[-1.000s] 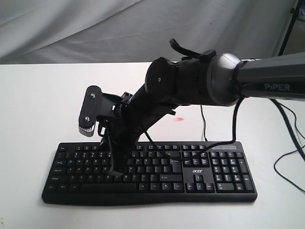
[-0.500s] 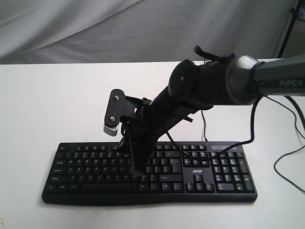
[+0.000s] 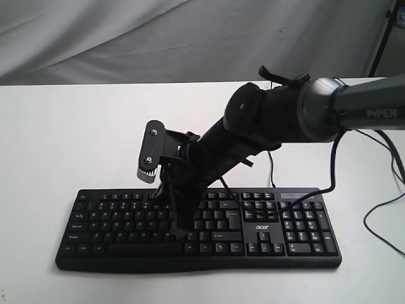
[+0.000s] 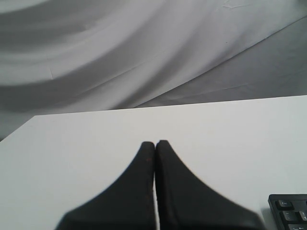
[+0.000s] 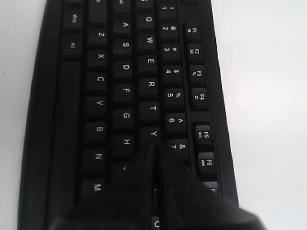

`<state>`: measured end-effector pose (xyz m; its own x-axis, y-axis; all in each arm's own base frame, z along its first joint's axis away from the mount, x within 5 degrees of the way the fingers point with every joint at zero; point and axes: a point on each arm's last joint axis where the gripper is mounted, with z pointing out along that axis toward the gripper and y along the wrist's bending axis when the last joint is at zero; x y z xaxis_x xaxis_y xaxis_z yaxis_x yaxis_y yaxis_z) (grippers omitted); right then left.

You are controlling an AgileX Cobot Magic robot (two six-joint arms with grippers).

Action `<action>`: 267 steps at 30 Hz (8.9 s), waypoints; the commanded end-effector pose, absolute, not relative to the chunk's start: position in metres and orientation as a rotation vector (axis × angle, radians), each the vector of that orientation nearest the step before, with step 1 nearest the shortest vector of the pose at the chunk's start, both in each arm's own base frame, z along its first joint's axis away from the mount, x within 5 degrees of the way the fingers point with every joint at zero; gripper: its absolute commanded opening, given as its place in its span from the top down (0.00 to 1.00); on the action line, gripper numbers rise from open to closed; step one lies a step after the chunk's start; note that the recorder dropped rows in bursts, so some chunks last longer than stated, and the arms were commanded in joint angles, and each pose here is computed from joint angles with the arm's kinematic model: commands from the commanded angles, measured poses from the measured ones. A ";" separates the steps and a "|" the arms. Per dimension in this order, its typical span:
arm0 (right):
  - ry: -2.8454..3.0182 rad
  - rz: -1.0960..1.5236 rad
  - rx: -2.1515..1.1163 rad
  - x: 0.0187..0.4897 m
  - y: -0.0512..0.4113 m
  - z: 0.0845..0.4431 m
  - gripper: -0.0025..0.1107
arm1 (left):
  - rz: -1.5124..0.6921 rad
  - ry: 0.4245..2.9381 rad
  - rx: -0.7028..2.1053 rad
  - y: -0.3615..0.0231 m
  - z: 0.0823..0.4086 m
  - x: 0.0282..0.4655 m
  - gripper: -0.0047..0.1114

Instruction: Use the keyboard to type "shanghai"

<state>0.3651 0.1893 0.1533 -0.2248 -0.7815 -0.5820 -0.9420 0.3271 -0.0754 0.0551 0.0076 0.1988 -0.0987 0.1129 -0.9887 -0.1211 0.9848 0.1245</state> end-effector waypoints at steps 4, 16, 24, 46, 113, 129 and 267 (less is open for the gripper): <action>2.096 0.376 -1.520 0.368 0.184 0.139 0.98 | 0.190 1.661 -0.006 0.007 0.197 0.056 0.95; 2.110 0.348 -1.565 0.369 0.180 0.127 0.98 | 0.190 1.661 -0.006 0.007 0.197 0.056 0.95; 2.103 0.354 -1.568 0.369 0.180 0.127 0.98 | 0.190 1.661 -0.006 0.007 0.197 0.056 0.95; 2.054 0.372 -1.513 0.366 0.181 0.163 0.98 | 0.190 1.661 -0.006 0.007 0.197 0.056 0.95; 1.189 0.158 -0.856 0.140 0.088 0.508 0.98 | 0.190 1.661 -0.006 0.007 0.197 0.056 0.95; 1.136 0.046 -0.836 0.102 0.067 0.519 0.98 | 0.190 1.661 -0.006 0.007 0.197 0.056 0.95; 1.821 -0.044 0.030 0.054 -0.002 0.183 0.98 | 0.190 1.661 -0.006 0.007 0.197 0.056 0.95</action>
